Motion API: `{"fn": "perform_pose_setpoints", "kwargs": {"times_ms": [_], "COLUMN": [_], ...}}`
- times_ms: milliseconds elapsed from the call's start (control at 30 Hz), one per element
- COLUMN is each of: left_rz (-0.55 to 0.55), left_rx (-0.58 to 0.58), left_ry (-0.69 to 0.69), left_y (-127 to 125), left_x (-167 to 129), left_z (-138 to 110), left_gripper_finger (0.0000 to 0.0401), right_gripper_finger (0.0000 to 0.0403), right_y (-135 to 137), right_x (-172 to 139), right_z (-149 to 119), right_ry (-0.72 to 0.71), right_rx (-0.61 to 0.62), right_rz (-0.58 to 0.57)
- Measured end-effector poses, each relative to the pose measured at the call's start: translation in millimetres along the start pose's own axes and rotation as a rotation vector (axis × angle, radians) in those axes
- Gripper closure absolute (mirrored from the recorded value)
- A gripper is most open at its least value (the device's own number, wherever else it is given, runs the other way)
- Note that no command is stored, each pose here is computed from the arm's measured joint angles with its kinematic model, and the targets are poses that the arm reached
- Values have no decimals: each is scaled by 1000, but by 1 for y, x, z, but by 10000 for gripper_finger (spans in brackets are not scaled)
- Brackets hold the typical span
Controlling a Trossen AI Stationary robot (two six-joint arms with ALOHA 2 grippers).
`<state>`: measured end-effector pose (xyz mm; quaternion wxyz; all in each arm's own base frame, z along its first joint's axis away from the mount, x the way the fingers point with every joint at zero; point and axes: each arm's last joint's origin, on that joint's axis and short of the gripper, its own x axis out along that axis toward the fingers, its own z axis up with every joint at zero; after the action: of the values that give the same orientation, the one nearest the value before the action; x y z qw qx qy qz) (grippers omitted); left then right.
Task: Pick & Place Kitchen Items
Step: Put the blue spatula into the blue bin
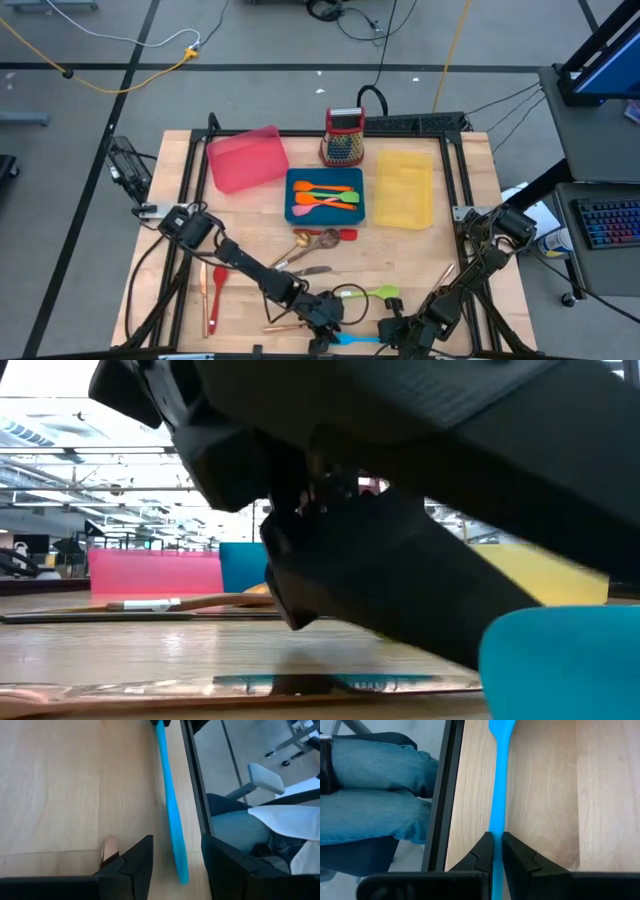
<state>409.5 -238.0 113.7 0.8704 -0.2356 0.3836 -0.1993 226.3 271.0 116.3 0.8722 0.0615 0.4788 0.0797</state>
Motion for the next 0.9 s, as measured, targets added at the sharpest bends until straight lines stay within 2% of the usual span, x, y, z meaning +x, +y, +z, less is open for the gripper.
{"fn": "perform_pose_setpoints", "kwargs": {"times_ms": [167,433,667,900], "left_rz": [-11,-40,-51,-72], "left_rx": [40,54,39,33], "left_ry": [6,48,69,77], "left_y": [-4,3,13,15], "left_x": [1,-1,-3,-4], "left_z": [-3,0,6,8], "left_gripper_finger": [243,329,387,383], "right_gripper_finger": [385,385,385,383], "right_y": [0,0,1,2], "right_x": [0,0,0,0], "right_z": [0,0,2,3], "right_ry": [-1,-16,-30,-46], "right_rx": [-1,-4,-26,-60], "right_rz": [-1,-14,-4,11]}}
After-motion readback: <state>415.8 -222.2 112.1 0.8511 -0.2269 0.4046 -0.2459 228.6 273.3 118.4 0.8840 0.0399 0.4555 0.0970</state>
